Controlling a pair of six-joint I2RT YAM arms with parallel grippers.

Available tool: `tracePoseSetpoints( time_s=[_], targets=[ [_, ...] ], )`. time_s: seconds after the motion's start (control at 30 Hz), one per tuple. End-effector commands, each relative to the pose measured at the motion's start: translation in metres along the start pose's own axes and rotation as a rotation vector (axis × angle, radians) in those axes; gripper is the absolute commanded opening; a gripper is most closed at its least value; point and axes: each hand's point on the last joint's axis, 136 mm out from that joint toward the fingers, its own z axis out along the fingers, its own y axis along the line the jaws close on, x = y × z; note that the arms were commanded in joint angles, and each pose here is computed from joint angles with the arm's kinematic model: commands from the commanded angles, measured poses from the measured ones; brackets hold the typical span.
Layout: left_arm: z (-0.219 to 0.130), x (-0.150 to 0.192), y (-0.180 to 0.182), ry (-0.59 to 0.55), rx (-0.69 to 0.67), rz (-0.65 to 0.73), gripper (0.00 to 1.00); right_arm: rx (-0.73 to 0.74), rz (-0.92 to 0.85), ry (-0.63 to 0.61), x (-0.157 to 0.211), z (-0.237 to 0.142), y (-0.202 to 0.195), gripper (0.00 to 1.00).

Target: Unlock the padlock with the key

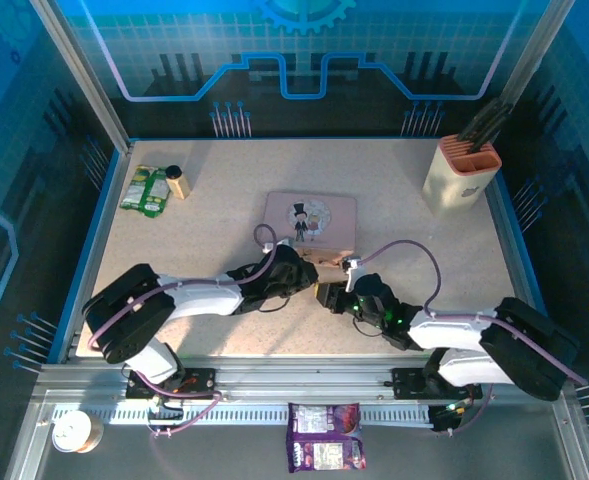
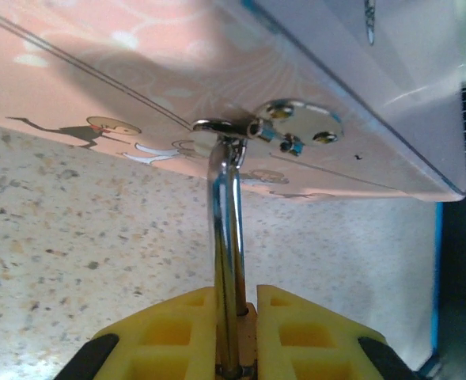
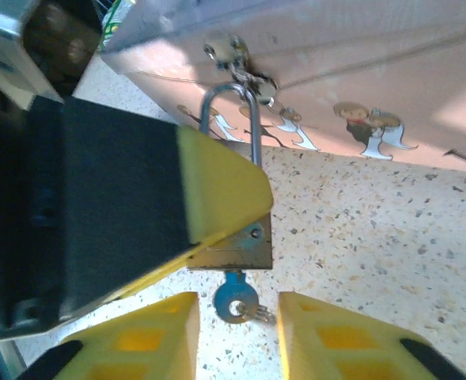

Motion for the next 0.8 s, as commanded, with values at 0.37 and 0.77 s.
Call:
tracePoseSetpoints(
  time_s=[0.37,0.77],
  targets=[
    [-0.002,-0.011,0.025,0.009,-0.237,0.253,0.00,0.155,0.016,0.107,-0.005,-0.051,-0.033,0.65],
    [0.000,-0.004,0.051,0.019,-0.443,0.370,0.00,0.201,0.095,0.150,-0.003,-0.055,-0.041,0.70]
  ],
)
